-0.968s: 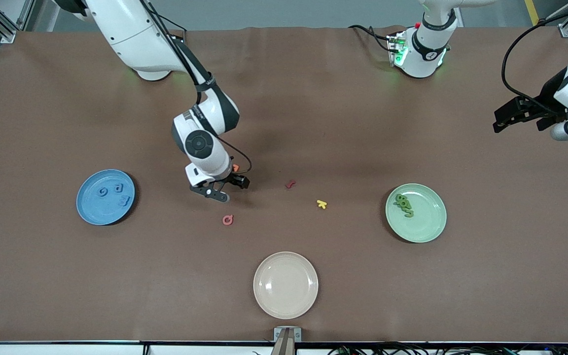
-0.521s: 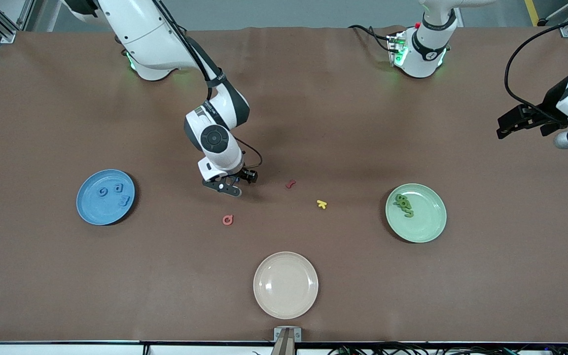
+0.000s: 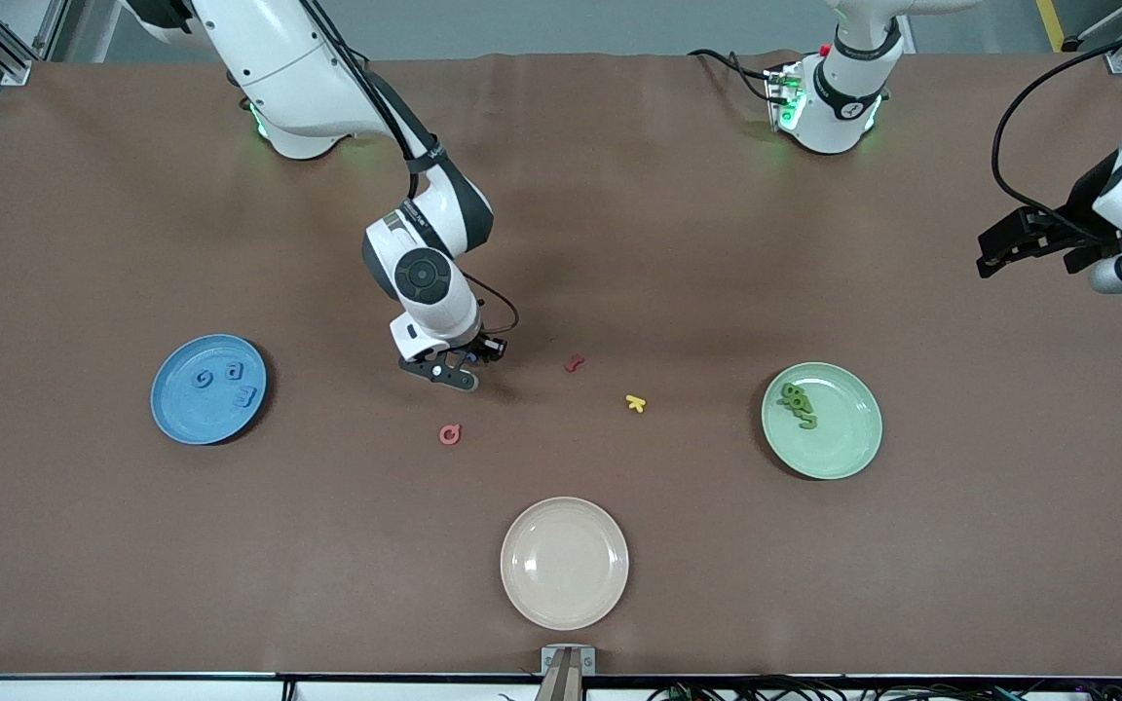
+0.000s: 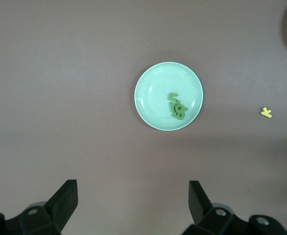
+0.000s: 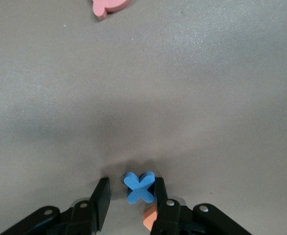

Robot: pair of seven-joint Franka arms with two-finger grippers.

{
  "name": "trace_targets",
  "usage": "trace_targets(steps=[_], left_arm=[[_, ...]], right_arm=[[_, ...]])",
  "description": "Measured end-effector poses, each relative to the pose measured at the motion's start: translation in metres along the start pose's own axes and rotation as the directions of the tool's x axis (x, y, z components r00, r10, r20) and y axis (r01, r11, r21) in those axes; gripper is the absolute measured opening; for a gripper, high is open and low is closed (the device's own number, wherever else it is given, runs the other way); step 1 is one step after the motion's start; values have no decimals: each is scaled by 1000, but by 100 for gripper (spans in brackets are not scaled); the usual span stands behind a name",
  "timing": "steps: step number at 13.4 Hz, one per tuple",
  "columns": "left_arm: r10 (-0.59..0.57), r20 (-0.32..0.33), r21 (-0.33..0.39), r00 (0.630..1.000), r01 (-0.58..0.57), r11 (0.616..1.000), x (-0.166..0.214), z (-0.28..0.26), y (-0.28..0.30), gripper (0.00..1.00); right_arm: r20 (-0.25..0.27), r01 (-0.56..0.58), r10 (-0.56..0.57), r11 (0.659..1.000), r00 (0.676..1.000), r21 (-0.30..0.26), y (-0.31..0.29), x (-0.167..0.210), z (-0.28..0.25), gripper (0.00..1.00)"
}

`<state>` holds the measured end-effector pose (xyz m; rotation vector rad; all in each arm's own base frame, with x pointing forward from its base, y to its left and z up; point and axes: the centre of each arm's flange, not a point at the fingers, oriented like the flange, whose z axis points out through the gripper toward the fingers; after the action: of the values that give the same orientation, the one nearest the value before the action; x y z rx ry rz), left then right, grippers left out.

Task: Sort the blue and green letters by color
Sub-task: 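Carry the blue x over the blue plate with the right gripper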

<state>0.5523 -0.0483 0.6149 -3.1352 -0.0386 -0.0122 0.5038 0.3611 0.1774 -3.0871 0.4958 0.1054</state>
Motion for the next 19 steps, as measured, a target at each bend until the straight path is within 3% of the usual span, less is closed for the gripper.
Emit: trace_targets(steps=[2,8,14,19], left_arm=[[2,-1,0,1000,-2,1000,0,-1,1,100],[6,-1,0,1000,-6,1000,0,0,3,100],[9,2,0,1000,-9,1000,1,2,5,100],[11,2,0,1000,-11,1000,1,3,6,100]], right_arm=[[-2,0,0,1000,1000,2,-1,1,-1,26],[-4,18,-18,1000,1000,0,5,10,-2,25],[63,162,-160,986,985,-37,100,103,-46,25],[68,370,-369,929,927,4,210,171,-89,25]])
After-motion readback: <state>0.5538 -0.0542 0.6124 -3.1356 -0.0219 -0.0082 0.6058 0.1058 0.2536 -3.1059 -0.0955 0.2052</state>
